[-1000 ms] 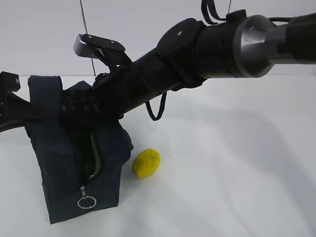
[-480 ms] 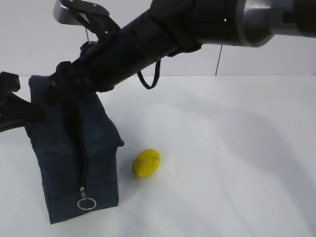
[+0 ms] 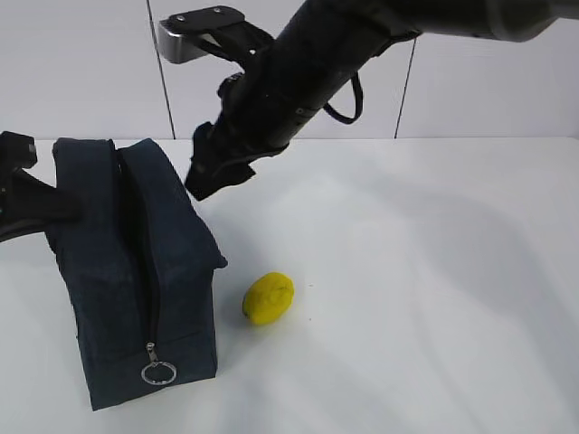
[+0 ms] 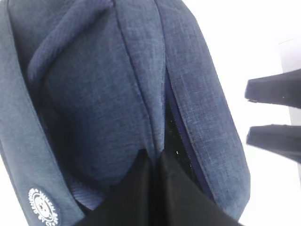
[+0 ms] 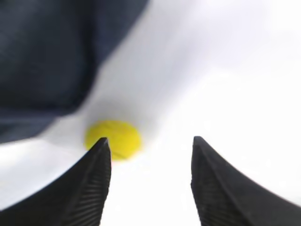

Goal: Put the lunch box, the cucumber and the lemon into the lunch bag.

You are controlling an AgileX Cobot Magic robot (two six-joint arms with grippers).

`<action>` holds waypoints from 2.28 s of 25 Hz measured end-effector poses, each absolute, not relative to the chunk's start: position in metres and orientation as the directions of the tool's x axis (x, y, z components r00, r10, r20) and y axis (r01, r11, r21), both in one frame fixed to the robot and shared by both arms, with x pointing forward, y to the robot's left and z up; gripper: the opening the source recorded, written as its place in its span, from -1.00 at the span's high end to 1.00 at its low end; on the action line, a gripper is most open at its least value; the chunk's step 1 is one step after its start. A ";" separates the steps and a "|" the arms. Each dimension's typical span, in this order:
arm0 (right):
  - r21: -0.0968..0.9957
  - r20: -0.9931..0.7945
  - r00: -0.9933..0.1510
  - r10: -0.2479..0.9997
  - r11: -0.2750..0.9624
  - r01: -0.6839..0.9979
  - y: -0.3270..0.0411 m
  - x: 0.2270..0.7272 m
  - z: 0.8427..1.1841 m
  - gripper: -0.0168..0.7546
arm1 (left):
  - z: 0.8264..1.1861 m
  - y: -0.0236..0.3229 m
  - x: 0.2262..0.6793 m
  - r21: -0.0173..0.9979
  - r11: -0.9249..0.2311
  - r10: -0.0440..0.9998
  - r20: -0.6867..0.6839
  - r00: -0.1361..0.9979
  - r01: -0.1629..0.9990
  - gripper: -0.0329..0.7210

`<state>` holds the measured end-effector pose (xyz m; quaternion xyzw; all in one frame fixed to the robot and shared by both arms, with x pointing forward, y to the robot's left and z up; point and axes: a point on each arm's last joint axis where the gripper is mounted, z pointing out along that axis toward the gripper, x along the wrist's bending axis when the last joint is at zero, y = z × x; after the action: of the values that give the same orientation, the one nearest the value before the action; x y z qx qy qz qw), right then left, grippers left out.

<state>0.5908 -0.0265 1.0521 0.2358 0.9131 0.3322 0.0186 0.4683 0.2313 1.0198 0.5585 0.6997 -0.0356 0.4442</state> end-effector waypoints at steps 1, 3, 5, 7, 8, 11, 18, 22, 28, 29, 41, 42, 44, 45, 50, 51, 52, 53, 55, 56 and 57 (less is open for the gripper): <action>0.591 0.102 -0.886 0.453 0.689 0.421 -0.031 0.593 1.052 -0.13 | 1.020 0.231 0.468 0.446 0.374 0.750 -0.661 0.018 0.813 0.92; 0.529 0.051 -0.870 0.491 0.725 0.440 -0.042 0.598 1.054 -0.13 | 1.020 0.231 0.468 0.448 0.372 0.751 -0.661 0.020 0.813 0.92; 0.479 -0.011 -0.852 0.523 0.751 0.455 -0.052 0.603 1.057 -0.13 | 1.020 0.231 0.468 0.448 0.372 0.751 -0.661 0.020 0.813 0.92; 0.412 -0.073 -0.829 0.554 0.774 0.481 -0.064 0.607 1.059 -0.13 | 1.020 0.231 0.468 0.448 0.372 0.751 -0.661 0.020 0.813 0.92; 0.380 -0.108 -0.819 0.563 0.785 0.490 -0.071 0.609 1.060 -0.13 | 1.020 0.231 0.468 0.448 0.372 0.751 -0.661 0.020 0.813 0.92; 0.324 -0.176 -0.779 0.602 0.783 0.531 -0.084 0.615 1.063 -0.14 | 1.020 0.231 0.468 0.449 0.371 0.751 -0.660 0.021 0.813 0.92; 0.281 -0.127 -0.735 0.666 0.735 0.617 -0.096 0.614 1.063 -0.14 | 1.020 0.231 0.468 0.449 0.371 0.751 -0.660 0.021 0.813 0.92; 0.301 -0.119 -0.712 0.692 0.708 0.639 -0.103 0.606 1.081 -0.14 | 1.020 0.231 0.468 0.450 0.370 0.752 -0.659 0.023 0.813 0.92; 0.396 -0.106 -0.675 0.730 0.654 0.645 -0.121 0.586 1.111 -0.14 | 1.020 0.231 0.468 0.451 0.368 0.753 -0.658 0.024 0.813 0.92; 0.400 -0.099 -0.675 0.731 0.650 0.646 -0.123 0.582 1.107 -0.14 | 1.020 0.231 0.468 0.451 0.367 0.754 -0.656 0.024 0.814 0.92; 0.580 -0.133 -0.703 0.698 0.630 0.516 -0.147 0.522 1.064 -0.14 | 1.019 0.232 0.468 0.453 0.362 0.757 -0.653 0.027 0.814 0.92; 0.579 -0.134 -0.704 0.697 0.632 0.515 -0.147 0.522 1.062 -0.14 | 1.019 0.232 0.468 0.453 0.362 0.757 -0.653 0.027 0.814 0.92; 0.572 -0.148 -0.717 0.681 0.650 0.500 -0.148 0.521 1.059 -0.14 | 1.019 0.232 0.468 0.454 0.362 0.757 -0.652 0.027 0.814 0.92; 0.564 -0.167 -0.735 0.658 0.675 0.476 -0.148 0.521 1.057 -0.14 | 1.019 0.232 0.468 0.455 0.360 0.758 -0.651 0.028 0.815 0.92; 0.515 -0.199 -0.869 0.453 0.803 0.301 -0.144 0.511 1.047 -0.13 | 1.019 0.232 0.468 0.457 0.357 0.760 -0.649 0.031 0.814 0.92; 0.517 -0.188 -0.894 0.407 0.815 0.263 -0.142 0.508 1.046 -0.13 | 1.019 0.232 0.468 0.458 0.356 0.760 -0.649 0.033 0.814 0.92; 0.524 -0.181 -0.911 0.371 0.820 0.230 -0.140 0.506 1.045 -0.13 | 1.019 0.232 0.468 0.460 0.354 0.762 -0.647 0.034 0.815 0.92; 0.525 -0.179 -0.922 0.343 0.826 0.205 -0.139 0.505 1.045 -0.13 | 1.019 0.232 0.468 0.460 0.352 0.763 -0.646 0.035 0.815 0.92; 0.511 -0.175 -0.942 0.286 0.844 0.162 -0.137 0.505 1.040 -0.12 | 1.019 0.232 0.468 0.464 0.346 0.767 -0.641 0.039 0.816 0.92; 0.501 -0.172 -0.947 0.270 0.852 0.152 -0.136 0.507 1.036 -0.12 | 1.019 0.232 0.468 0.466 0.342 0.769 -0.637 0.041 0.816 0.92; 0.492 -0.170 -0.952 0.255 0.859 0.142 -0.135 0.508 1.032 -0.12 | 1.019 0.232 0.468 0.467 0.340 0.771 -0.635 0.042 0.816 0.92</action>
<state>0.5079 -0.1351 1.0323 0.1038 0.9572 0.2444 0.1152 0.4677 0.2320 1.0187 0.5740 0.6915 -0.0260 0.4379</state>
